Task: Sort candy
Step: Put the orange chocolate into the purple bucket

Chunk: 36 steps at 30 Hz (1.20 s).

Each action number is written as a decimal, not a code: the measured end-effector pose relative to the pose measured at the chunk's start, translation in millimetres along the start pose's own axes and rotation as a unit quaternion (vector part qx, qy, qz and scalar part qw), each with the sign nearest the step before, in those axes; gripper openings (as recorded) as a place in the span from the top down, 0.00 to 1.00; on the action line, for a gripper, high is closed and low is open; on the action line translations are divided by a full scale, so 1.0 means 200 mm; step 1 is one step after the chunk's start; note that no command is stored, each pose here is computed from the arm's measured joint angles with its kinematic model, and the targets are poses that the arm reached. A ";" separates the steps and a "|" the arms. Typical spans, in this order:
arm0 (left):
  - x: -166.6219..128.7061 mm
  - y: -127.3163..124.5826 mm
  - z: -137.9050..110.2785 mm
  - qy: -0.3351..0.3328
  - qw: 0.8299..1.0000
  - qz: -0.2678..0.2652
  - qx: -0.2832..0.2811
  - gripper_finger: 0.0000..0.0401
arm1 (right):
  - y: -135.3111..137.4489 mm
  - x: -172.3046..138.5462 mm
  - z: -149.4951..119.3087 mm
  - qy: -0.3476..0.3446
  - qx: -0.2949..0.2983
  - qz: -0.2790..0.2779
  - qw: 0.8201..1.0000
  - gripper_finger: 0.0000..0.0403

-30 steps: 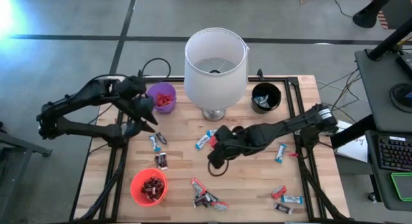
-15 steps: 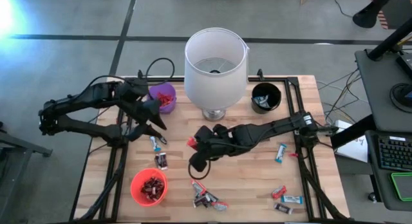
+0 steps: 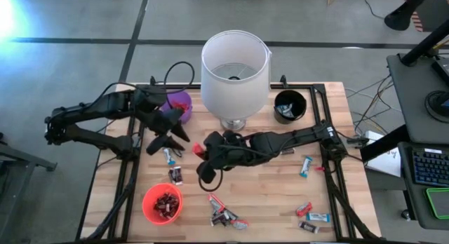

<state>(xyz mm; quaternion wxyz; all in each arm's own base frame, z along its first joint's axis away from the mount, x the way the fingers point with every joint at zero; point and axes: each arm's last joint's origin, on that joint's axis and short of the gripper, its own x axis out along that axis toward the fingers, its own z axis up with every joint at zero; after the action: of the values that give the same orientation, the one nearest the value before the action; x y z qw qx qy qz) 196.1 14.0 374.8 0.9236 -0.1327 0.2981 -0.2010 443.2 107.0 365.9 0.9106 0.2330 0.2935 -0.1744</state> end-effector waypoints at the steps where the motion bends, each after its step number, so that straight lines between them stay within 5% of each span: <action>1: 0.01 0.01 0.00 0.001 1.000 0.005 -0.006 0.58 | 0.00 0.00 0.00 -0.004 0.001 -0.003 1.000 0.94; 27: 0.17 0.09 0.05 0.006 1.000 -0.011 -0.010 0.58 | -0.04 0.02 0.04 -0.010 -0.002 -0.012 1.000 0.94; 36: 0.18 0.09 0.05 0.008 1.000 -0.015 -0.011 0.70 | -0.04 0.02 0.04 -0.009 -0.009 -0.011 1.000 0.94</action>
<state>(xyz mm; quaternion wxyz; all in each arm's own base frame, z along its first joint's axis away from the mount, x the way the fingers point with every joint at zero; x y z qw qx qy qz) 233.9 15.4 359.4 0.9165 -0.1456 0.3057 -0.2130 445.5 96.5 366.7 0.9134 0.2197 0.2895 -0.1835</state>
